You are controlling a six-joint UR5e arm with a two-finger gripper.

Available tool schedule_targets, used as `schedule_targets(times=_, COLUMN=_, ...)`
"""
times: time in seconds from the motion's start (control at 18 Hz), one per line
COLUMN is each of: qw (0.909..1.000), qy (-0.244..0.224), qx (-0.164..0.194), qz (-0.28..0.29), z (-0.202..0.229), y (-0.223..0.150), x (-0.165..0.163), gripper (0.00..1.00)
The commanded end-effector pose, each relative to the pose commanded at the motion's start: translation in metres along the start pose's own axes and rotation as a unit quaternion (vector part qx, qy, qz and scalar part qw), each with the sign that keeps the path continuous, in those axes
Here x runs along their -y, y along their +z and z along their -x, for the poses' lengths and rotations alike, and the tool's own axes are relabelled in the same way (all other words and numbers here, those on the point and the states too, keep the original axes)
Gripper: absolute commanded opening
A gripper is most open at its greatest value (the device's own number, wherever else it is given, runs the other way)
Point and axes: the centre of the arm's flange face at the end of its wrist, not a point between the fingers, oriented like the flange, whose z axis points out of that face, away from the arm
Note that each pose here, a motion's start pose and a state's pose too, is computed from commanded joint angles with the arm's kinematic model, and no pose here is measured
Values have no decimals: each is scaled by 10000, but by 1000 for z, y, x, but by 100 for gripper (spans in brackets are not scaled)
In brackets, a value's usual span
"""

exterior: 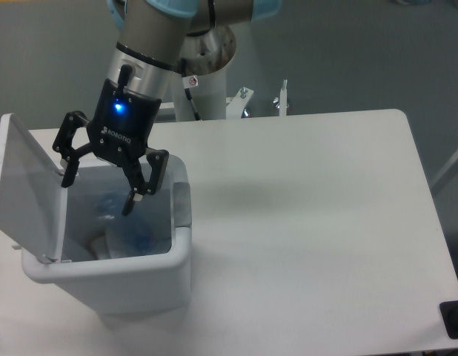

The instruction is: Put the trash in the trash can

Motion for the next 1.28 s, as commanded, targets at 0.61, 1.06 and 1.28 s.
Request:
schedule_targets(times=0.61, qw=9588, qy=-618, qx=2755, qz=317, z=212, y=-179, x=-88, gripper=100)
schedule_targets(times=1.06, qw=9156, qy=1335, qx=2682, qz=2683, z=190, y=-209, x=-148, gripper=100)
schedule_targets(times=1.28, qw=9024, qy=1885, qx=1834, qz=3413, z=181, y=-227, x=-163, gripper=100)
